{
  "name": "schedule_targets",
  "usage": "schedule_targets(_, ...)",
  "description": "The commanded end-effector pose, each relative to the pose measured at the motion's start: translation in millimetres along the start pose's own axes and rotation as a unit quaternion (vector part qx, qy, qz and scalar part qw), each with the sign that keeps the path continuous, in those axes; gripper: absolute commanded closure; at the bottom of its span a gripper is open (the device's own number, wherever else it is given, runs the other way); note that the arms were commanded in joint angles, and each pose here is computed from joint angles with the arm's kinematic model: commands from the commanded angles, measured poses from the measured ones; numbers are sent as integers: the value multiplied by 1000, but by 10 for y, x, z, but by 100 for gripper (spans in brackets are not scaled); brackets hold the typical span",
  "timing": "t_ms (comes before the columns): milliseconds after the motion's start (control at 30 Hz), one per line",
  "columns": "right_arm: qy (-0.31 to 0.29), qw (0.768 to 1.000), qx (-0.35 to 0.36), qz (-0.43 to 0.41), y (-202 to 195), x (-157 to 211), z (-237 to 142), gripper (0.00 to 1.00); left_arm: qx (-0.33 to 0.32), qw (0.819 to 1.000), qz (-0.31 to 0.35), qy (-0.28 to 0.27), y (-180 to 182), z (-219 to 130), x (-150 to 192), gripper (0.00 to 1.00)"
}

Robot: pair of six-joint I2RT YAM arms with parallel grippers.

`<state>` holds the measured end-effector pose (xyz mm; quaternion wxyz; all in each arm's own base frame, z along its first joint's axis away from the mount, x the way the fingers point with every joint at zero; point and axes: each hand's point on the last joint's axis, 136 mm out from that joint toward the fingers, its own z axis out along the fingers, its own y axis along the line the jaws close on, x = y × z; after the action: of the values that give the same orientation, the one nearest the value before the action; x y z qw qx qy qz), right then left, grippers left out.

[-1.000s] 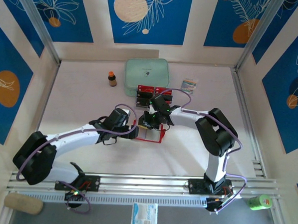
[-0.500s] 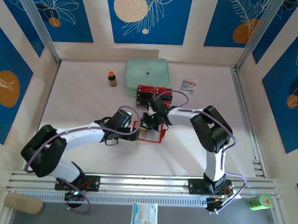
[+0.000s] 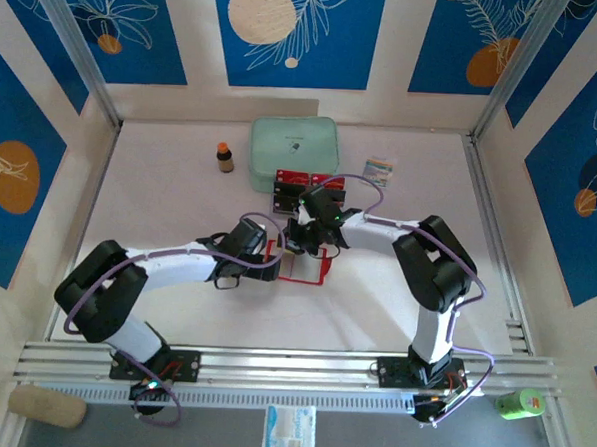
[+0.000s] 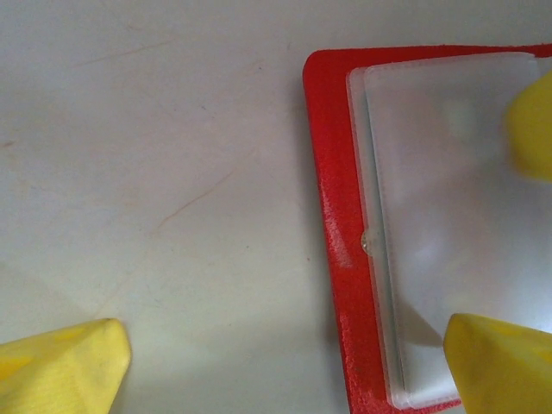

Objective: Put the credit cards into the card holder
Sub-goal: Flip over the card slot on the card holder.

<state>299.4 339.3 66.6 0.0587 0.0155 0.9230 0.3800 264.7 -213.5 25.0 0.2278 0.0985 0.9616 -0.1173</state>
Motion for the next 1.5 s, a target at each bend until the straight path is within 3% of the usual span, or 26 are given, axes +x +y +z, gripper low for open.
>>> schedule_targets(0, 0, 1000, 5, -4, -64, 49, -173, 93, -15, 1000, 2, 7, 90, 74, 59, 5)
schedule_targets(167, 4, 1000, 16, 7, -245, 124, -175, 100, -15, 1000, 0, 8, 93, 79, 71, 4)
schedule_targets(867, 43, 998, 47, 12, -464, 298, 181, 100, 5, 1000, 1, -28, -62, -201, -253, 0)
schedule_targets(1467, 39, 999, 34, 3, -341, 297, 85, 100, -38, 999, 16, 2, 91, 88, -110, 0)
